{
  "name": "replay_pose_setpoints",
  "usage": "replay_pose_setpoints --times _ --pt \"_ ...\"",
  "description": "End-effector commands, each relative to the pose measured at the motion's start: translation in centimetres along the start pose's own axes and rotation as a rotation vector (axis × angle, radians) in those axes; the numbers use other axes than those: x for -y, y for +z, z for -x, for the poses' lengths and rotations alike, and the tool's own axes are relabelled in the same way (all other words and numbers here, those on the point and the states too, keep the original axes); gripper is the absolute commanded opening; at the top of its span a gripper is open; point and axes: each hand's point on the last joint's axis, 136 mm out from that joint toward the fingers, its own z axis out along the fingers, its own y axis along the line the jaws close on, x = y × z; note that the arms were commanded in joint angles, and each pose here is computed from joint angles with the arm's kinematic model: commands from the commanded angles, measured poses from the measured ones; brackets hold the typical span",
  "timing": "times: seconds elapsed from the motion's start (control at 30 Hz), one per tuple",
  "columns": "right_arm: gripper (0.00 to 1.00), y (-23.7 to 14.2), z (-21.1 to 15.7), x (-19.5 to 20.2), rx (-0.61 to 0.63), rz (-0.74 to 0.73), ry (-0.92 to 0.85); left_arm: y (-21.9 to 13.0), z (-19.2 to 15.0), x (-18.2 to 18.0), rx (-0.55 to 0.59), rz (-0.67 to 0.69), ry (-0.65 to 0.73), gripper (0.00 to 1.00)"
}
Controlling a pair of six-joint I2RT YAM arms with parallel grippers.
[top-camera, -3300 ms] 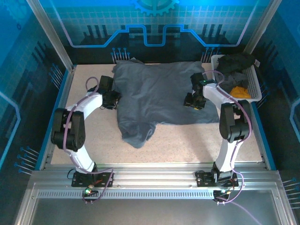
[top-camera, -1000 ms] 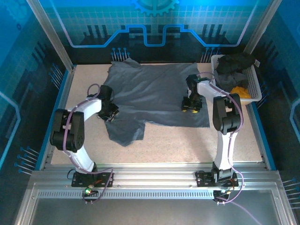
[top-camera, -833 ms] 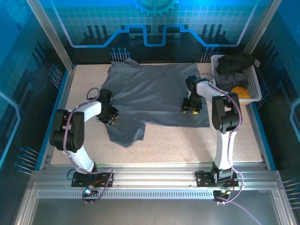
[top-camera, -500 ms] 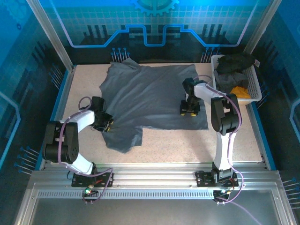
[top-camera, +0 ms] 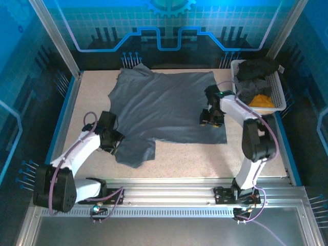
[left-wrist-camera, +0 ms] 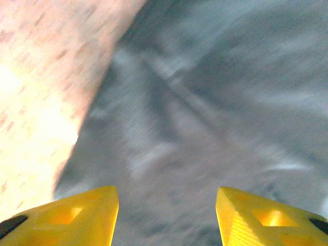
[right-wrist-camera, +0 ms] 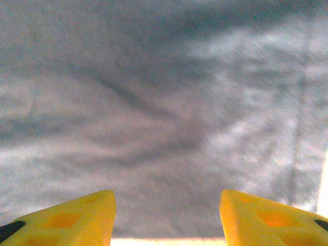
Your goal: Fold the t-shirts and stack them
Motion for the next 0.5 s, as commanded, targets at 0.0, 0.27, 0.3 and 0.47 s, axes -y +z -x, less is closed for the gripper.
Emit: replay_pose_setpoints --times 0.0,0.27,0.3,0.47 --pt "0.57 -0.4 -2.9 3.5 -0.032 0.03 0.209 0.3 -4.0 -6.1 -0.13 0.166 -0.098 0.52" --pt "0.59 -0.4 -4.7 8.7 0.015 0.121 0.463 2.6 -6.2 -6.5 -0.221 0.139 -0.158 0.53" --pt "0.59 -0.3 -4.6 8.9 0.016 0.127 0.472 2.9 -6.1 -6.0 -0.219 0.126 -0.16 0.53" --pt "0.59 0.5 -5.1 9.3 -0.009 0.133 0.489 3.7 -4.9 -3.2 -0.16 0.081 -0.158 0.51"
